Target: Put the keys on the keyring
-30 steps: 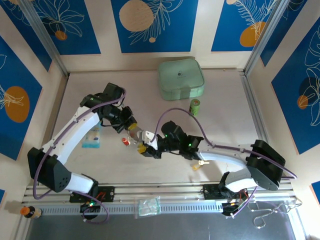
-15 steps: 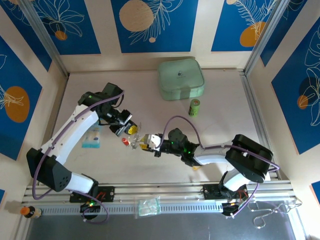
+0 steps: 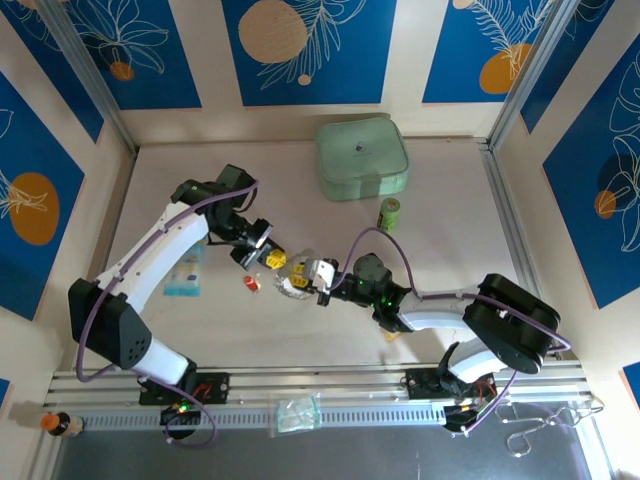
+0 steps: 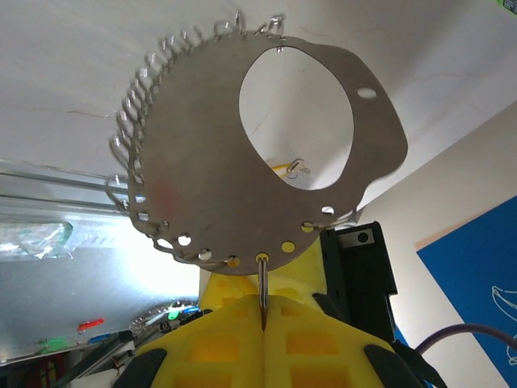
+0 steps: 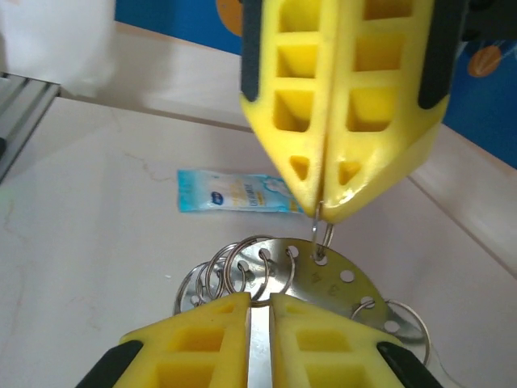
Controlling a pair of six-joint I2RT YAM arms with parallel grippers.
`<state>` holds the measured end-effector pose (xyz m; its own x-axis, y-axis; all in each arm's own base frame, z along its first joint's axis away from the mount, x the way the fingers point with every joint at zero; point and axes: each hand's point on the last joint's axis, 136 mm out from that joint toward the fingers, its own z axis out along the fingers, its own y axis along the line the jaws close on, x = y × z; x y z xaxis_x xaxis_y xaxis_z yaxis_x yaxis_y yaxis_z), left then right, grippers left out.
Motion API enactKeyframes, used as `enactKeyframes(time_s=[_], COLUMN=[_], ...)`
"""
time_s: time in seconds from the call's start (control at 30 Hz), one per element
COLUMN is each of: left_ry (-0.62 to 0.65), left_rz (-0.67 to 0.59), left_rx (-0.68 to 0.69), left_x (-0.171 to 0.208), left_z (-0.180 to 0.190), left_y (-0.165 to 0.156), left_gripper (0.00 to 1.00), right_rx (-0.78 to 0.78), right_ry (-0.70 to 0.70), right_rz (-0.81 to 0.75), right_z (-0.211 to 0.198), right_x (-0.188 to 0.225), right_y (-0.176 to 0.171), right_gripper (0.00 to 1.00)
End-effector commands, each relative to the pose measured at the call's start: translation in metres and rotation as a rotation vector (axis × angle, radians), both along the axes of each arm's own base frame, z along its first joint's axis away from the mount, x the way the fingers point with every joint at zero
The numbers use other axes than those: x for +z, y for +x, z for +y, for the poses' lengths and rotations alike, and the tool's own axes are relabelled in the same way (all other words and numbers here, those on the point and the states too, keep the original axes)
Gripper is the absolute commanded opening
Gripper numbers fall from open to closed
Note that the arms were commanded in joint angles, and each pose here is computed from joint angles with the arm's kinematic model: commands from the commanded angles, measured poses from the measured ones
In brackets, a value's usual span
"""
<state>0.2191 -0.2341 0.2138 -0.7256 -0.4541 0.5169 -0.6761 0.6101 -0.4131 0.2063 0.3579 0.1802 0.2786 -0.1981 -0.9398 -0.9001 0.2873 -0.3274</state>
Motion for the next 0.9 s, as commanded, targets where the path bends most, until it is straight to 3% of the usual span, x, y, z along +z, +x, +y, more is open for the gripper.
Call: enactKeyframes(time_s=[0.0,0.6,0.87], left_ry=[-0.044,-0.04,-0.043], left_rz=[0.023,0.035,0.04], left_rx=[-0.018,-0.012,-0.011], left_x=[0.008,0.007,0.005], left_z=[-0.011,-0.013,-0.014], left_y=[0.0,0.0,-0.002], left_gripper=[0.0,0.0,0.0], right_rx=[-0.079,-0.169,-0.11], right_ry=[0.068,0.064,0.106], right_rz=[-0.056,-0.08,-0.101], right_z=[-0.002,-0.003,0.006], right_x=[0.028,0.025,0.037], right_y=[0.014,0.025,0.013], right_gripper=[0.15,0.22,0.26])
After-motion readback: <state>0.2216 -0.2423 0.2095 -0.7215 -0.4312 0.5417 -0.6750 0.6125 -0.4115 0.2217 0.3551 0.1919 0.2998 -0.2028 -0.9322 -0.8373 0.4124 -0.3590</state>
